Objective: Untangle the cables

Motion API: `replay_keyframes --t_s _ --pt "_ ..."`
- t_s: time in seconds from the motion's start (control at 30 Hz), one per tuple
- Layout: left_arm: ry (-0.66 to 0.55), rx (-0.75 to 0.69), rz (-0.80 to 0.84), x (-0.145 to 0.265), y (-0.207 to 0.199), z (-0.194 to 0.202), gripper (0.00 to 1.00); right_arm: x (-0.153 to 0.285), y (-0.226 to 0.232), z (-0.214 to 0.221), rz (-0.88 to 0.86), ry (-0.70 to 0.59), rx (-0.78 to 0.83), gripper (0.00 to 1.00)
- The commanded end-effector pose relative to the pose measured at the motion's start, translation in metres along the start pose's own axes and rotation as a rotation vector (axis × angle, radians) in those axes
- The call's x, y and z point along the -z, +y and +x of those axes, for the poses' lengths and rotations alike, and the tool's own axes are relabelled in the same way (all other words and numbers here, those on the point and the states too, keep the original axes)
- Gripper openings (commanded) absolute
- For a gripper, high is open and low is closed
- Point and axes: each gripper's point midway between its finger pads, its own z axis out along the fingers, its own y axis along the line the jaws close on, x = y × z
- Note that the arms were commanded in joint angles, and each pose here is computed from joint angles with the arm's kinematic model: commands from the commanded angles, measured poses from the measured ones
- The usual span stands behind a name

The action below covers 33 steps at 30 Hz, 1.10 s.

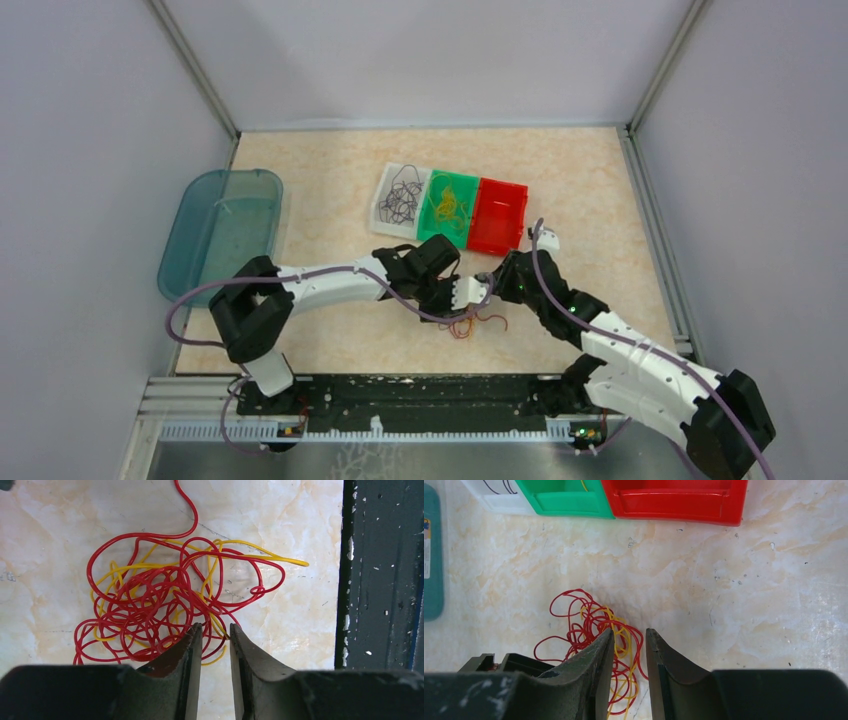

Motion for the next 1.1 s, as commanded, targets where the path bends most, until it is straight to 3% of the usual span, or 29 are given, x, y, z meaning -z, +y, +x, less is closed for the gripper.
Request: replay_keyframes --t_s 0.0,0.3,0.47,0.73,0.9,1.07 --pt "-0.065 -0.015 -0.014 0.018 -0.001 -0.022 0.3 0.004 0.019 -0.023 -0.057 -0.061 -0.012 0.31" --pt "-0.058 -0.008 -0.038 0.018 0.003 -0.02 0.0 0.005 0.024 -0.022 -0.082 -0.053 -0.012 0.31" --pt "-0.045 -0.059 -0.06 0.05 0.004 -0.035 0.0 0.01 0.035 -0.029 -0.136 -0.074 -0.002 0.36" --pt "-0.071 -0.158 -0.04 0.132 -0.002 -0.072 0.0 0.035 0.088 -0.06 -0.397 -0.176 0.053 0.52" --pt "-0.083 -0.287 -0.176 0.167 0.019 -0.091 0.0 0.06 0.12 -0.085 -0.554 -0.279 0.099 0.57" --pt "-0.137 -0.327 -0.235 0.185 0.021 -0.104 0.0 0.075 0.136 -0.095 -0.641 -0.323 0.123 0.6"
